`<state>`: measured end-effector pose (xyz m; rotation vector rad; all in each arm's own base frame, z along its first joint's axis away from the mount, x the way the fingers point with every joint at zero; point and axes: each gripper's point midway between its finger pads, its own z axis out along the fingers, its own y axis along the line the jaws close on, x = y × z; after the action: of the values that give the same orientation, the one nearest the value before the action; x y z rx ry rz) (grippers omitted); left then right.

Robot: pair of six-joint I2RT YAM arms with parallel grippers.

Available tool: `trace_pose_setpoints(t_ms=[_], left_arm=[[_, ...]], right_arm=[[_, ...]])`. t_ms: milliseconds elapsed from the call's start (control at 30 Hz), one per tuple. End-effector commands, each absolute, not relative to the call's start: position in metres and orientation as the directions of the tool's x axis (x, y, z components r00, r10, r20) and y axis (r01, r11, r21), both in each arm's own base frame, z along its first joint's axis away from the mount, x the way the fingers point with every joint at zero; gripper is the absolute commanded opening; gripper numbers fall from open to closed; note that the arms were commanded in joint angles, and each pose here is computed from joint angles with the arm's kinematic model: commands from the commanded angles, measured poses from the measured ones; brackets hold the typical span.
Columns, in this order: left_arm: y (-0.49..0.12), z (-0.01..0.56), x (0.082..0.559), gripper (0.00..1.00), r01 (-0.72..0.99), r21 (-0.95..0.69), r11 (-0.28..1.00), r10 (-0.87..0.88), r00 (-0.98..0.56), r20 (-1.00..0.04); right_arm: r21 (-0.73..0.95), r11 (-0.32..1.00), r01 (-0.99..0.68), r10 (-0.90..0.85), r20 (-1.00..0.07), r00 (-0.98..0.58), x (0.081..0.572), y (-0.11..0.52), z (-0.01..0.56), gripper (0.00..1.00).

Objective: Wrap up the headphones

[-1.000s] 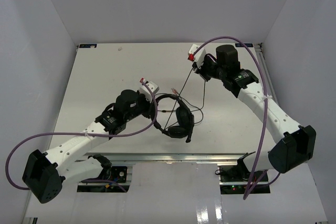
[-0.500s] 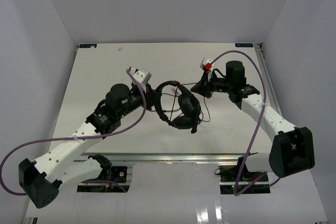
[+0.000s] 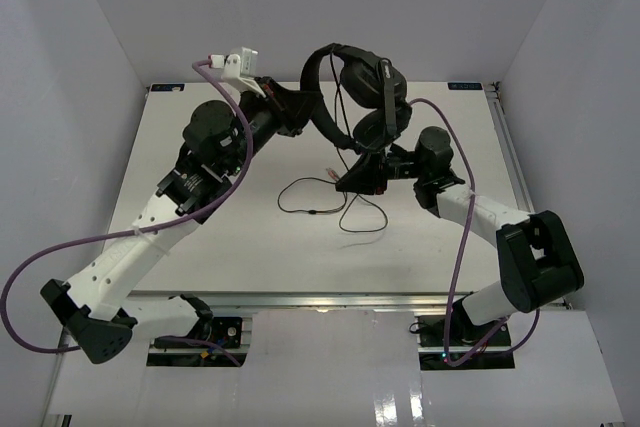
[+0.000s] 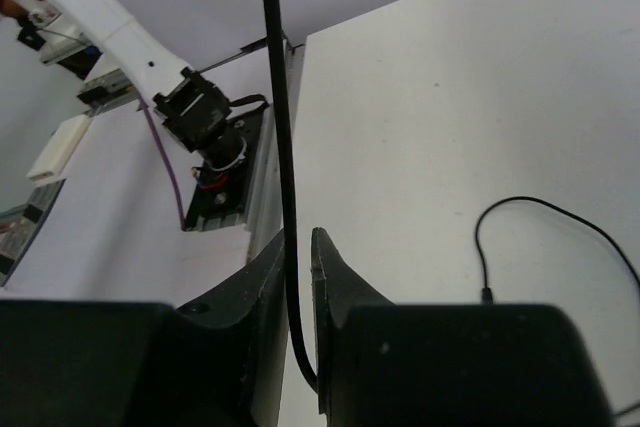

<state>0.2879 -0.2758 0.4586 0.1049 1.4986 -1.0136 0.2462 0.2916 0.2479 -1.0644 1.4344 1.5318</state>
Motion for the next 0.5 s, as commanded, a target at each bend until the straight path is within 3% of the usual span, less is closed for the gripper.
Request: trace_pose_setpoints(t_ms=[0, 233, 467], left_arm=[[-0.267, 0.521, 0.294, 0.0, 0.598, -0.593, 0.539, -0.648, -0.154, -0.745], [-0.24, 0.563, 0.311, 0.0, 0.533, -0.601, 0.596, -0.712, 0.005, -0.702], [-0.176, 0.551, 0.343, 0.0, 0.182, -0.591, 0.786, -0.618, 0.219, -0.755]], right_arm=[[0.32, -0.199, -0.926, 0.021, -0.944, -0.331, 0.214, 0.307, 0.269, 0.18], [0.315, -0.253, -0.915, -0.009, -0.946, -0.323, 0.18, 0.324, 0.257, 0.15], [0.291, -0.21, -0.933, -0.026, -0.956, -0.292, 0.163, 0.318, 0.241, 0.08]])
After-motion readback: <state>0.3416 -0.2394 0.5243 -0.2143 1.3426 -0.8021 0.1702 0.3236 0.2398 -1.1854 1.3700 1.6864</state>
